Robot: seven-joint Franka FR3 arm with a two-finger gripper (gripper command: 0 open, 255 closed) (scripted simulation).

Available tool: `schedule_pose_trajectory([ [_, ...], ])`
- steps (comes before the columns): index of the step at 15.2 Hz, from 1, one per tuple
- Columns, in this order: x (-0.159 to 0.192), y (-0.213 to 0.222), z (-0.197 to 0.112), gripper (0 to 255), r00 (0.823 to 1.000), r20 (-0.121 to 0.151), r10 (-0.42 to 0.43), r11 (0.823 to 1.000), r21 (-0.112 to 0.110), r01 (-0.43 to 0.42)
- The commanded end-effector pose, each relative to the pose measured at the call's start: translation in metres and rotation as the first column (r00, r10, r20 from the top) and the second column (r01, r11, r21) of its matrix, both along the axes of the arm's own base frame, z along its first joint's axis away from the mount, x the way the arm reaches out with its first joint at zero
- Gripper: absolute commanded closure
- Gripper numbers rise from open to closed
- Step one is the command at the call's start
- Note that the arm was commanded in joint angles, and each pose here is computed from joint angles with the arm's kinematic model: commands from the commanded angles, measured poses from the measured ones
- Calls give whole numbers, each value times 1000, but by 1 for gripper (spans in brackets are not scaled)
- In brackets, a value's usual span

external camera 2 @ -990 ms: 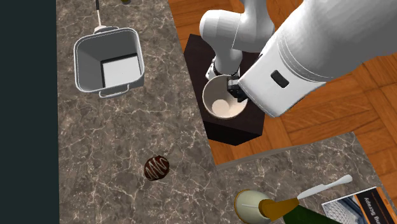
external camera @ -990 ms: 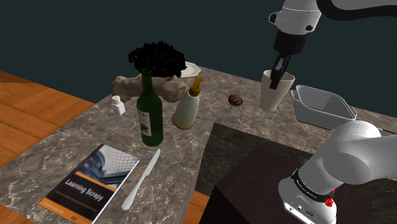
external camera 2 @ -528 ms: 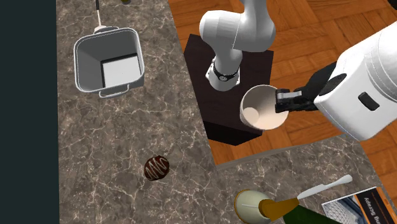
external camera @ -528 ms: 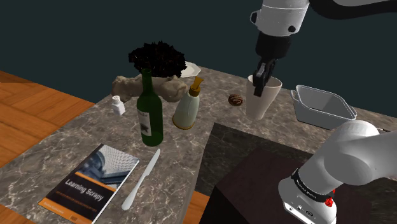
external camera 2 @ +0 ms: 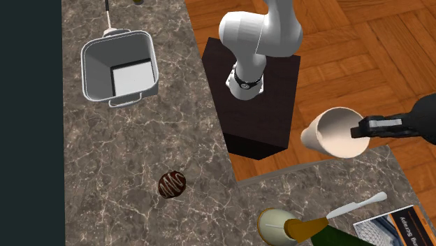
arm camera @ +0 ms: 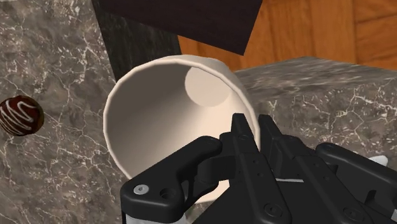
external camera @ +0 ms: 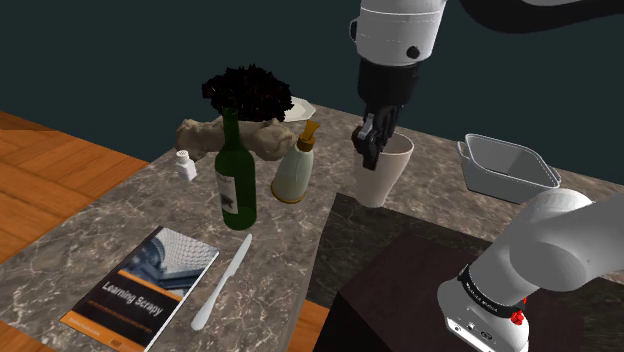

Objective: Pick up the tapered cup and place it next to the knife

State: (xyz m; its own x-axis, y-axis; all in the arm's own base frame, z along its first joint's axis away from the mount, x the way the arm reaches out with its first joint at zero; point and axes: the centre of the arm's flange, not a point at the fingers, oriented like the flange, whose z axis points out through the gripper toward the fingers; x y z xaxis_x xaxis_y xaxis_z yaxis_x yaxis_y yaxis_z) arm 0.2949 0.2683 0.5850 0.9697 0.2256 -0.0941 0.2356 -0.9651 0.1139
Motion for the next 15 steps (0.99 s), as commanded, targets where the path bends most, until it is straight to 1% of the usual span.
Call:
schedule_pose_trajectory([
  [1, 2, 26, 0, 255, 1000, 0, -1, 1000, 1, 1],
  [15, 13, 211, 1, 255, 1000, 0, -1, 1000, 1, 1],
])
